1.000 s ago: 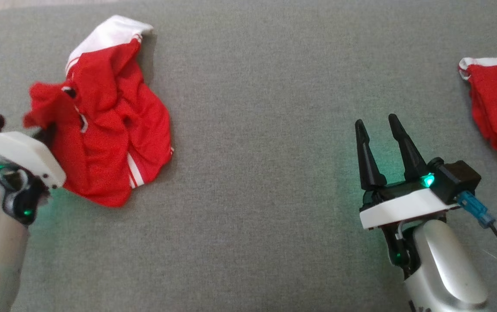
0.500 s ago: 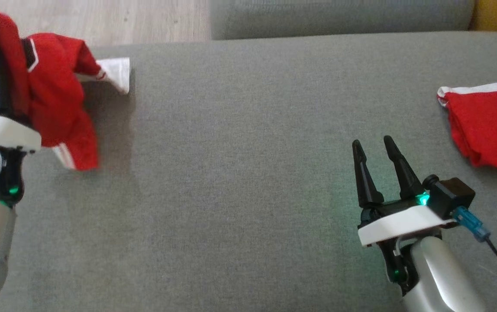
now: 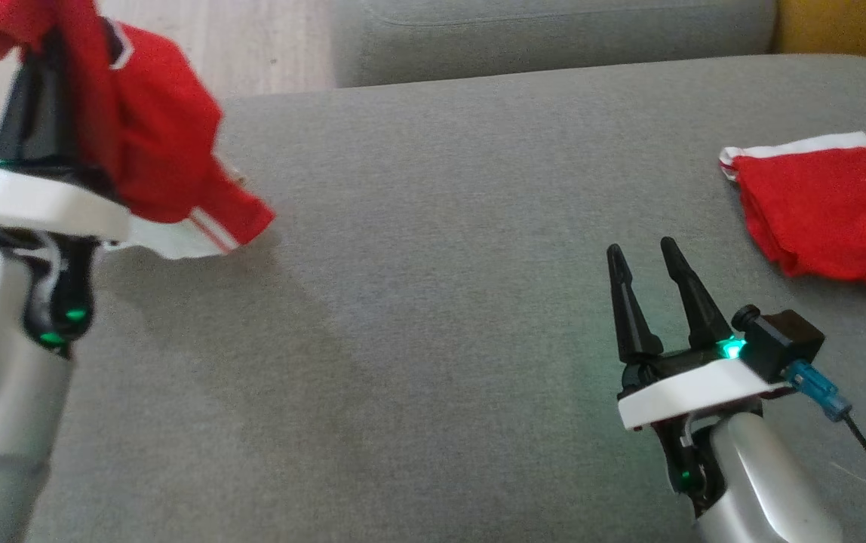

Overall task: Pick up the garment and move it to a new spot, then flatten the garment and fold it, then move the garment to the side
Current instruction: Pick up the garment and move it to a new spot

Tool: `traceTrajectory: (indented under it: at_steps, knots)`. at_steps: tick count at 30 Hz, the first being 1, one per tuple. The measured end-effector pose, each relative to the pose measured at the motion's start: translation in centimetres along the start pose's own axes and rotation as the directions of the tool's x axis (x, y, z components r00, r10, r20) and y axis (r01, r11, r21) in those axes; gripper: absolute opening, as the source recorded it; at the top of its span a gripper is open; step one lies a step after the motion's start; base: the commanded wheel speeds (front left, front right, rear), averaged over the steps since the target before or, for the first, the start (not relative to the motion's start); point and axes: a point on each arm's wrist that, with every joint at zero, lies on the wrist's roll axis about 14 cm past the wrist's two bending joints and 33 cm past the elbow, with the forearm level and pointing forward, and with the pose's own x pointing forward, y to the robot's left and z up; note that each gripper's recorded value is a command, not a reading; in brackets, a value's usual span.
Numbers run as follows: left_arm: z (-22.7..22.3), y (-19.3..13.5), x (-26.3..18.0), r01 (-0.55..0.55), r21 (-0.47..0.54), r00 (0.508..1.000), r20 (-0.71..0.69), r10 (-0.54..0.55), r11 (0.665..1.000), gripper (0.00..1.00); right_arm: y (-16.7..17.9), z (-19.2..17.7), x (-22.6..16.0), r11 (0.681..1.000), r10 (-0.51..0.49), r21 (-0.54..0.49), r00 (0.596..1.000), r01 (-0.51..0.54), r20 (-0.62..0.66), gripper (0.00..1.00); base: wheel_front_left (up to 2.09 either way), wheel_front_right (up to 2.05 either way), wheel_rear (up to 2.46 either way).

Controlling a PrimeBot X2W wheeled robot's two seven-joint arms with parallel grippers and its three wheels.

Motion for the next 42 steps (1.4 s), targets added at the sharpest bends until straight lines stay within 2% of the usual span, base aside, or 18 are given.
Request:
traceTrajectory:
  at_steps: [5, 8, 10, 11, 12, 13, 14, 15, 20, 24, 28, 33, 37, 42]
  knots:
    - [-0.4, -4.6, 1.3, 0.079, -0.042, 0.997, 0.011, -0.078, 0.996, 0.0, -1.1, 0.5, -0.6, 0.999, -0.034, 0.003, 0.999, 0.034, 0.015, 1.0, 0.0, 0.0, 0.0]
    - [-2.4, -9.2, 2.5, 0.143, -0.104, 0.99, -0.004, -0.144, 0.984, 0.0, -2.5, 0.8, -1.2, 0.997, -0.079, 0.0, 0.997, 0.079, 0.022, 1.0, 0.0, 0.0, 0.0]
    - [-2.9, -10.1, 2.7, 0.152, -0.116, 0.988, -0.01, -0.155, 0.981, 0.0, -2.8, 0.9, -1.2, 0.996, -0.086, -0.001, 0.996, 0.086, 0.025, 1.0, 0.0, 0.0, 0.0]
    - [-4.1, -12.1, 3.0, 0.178, -0.148, 0.983, -0.021, -0.183, 0.973, 0.0, -3.4, 1.1, -1.3, 0.994, -0.105, 0.005, 0.994, 0.105, 0.031, 1.0, 0.0, 0.0, 0.0]
    - [-4.8, -13.0, 3.2, 0.184, -0.162, 0.981, -0.031, -0.192, 0.969, 0.25, -3.8, 1.0, -1.5, 0.993, -0.115, 0.005, 0.993, 0.115, 0.029, 1.0, 0.0, 0.0, 0.0]
    - [-5.7, -13.9, 3.2, 0.195, -0.168, 0.978, -0.043, -0.205, 0.966, 0.25, -4.1, 0.9, -1.6, 0.992, -0.124, 0.005, 0.992, 0.124, 0.026, 1.0, 0.0, 0.0, 0.0]
    - [-6.4, -14.8, 3.2, 0.208, -0.177, 0.974, -0.052, -0.22, 0.962, 0.79, -4.4, 0.8, -1.7, 0.991, -0.134, 0.005, 0.991, 0.134, 0.023, 1.0, 0.0, 0.0, 0.0]
    - [-7.1, -15.7, 3.2, 0.22, -0.19, 0.97, -0.061, -0.235, 0.957, 1.0, -4.7, 0.7, -1.8, 0.99, -0.142, 0.005, 0.99, 0.142, 0.021, 1.0, 0.0, 0.0, 0.0]
    - [-10.1, -19.3, 1.9, 0.265, -0.249, 0.948, -0.111, -0.299, 0.932, 1.0, -5.4, 0.6, -1.9, 0.987, -0.163, 0.005, 0.987, 0.163, 0.016, 1.0, 0.0, 0.0, 0.0]
    - [-10.8, -18.6, 0.8, 0.252, -0.231, 0.952, -0.114, -0.284, 0.94, 1.0, -5.2, 0.7, -1.5, 0.988, -0.156, 0.009, 0.988, 0.155, 0.023, 1.0, 0.0, 0.0, 0.0]
    - [-10.2, -15.3, 0.2, 0.196, -0.174, 0.972, -0.095, -0.215, 0.965, 1.0, -4.3, 0.8, -0.8, 0.992, -0.126, 0.013, 0.992, 0.125, 0.026, 1.0, 0.0, 0.0, 0.0]
    - [-9.2, -8.6, -1.8, 0.067, -0.062, 0.994, -0.082, -0.072, 0.996, 1.0, -2.9, 0.9, -0.2, 0.997, -0.083, 0.006, 0.996, 0.083, 0.032, 1.0, 0.0, 0.0, 0.0]
    - [-9.7, -4.7, -5.5, -0.045, -0.036, 0.994, -0.106, 0.041, 0.998, 1.0, -1.9, 0.7, 0.0, 0.998, -0.056, 0.001, 0.998, 0.056, 0.023, 1.0, 0.0, 0.0, 0.0]
    - [-11.5, -2.2, -10.7, -0.169, -0.062, 0.974, -0.164, 0.157, 0.984, 1.0, -1.1, -0.5, -0.4, 0.999, -0.039, 0.005, 0.999, 0.039, -0.013, 1.0, 0.0, 0.0, 0.0]
